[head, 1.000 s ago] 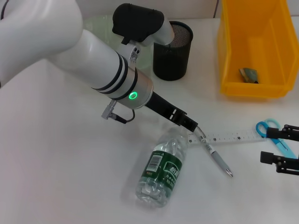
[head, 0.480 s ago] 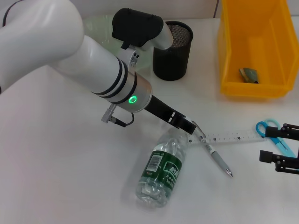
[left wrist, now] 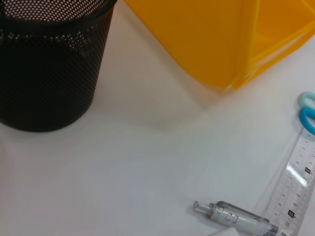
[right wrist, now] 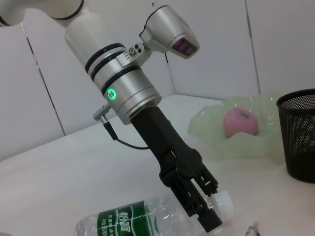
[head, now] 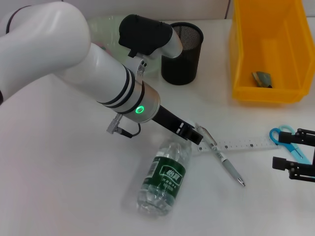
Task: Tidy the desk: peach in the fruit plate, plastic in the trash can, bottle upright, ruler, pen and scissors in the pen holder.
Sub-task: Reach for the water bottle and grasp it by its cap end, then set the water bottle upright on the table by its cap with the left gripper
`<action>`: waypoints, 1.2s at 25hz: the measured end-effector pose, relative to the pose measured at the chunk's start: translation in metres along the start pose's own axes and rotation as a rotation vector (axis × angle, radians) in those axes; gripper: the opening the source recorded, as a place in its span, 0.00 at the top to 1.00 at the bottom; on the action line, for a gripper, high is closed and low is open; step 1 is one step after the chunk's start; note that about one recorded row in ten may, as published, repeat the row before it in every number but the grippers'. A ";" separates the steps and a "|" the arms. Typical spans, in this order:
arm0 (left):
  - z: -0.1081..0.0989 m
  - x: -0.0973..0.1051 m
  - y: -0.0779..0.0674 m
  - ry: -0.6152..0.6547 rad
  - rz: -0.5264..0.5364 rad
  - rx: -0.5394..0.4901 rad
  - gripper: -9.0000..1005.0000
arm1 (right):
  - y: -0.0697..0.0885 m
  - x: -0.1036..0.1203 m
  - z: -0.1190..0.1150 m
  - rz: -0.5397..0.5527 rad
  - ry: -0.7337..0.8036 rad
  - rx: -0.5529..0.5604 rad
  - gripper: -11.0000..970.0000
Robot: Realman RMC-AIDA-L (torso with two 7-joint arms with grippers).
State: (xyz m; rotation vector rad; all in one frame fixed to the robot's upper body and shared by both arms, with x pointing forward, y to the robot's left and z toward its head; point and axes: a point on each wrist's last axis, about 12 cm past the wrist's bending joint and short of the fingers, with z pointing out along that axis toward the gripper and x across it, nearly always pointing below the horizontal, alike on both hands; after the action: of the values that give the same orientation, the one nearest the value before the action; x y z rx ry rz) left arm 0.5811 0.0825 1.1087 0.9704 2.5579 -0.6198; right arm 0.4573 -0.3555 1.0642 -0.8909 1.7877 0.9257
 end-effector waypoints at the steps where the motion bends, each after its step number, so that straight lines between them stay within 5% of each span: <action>1: 0.000 0.000 0.000 0.000 0.000 0.000 0.20 | 0.000 0.000 0.000 0.000 0.000 0.000 0.26; 3: 0.000 0.000 0.000 -0.001 0.000 0.000 0.20 | -0.001 0.000 0.001 -0.001 0.001 0.003 0.26; 8: 0.000 0.002 0.000 -0.008 0.013 0.002 0.42 | -0.001 0.001 0.000 0.001 0.004 0.011 0.26; 15: 0.001 0.004 0.000 -0.005 0.030 0.003 0.55 | 0.000 0.001 0.001 0.002 0.003 0.011 0.26; 22: -0.002 0.006 -0.004 -0.022 0.076 0.014 0.55 | 0.000 0.002 0.003 0.006 -0.006 0.014 0.26; 30: -0.040 0.013 -0.011 -0.227 0.108 0.045 0.55 | 0.001 0.002 0.005 0.008 -0.010 0.011 0.26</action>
State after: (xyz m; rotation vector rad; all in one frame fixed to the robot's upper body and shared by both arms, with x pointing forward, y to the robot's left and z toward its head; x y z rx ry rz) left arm 0.5581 0.1025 1.1392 0.9843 2.2867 -0.7154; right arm 0.4572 -0.3513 1.0610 -0.8707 1.7874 0.9233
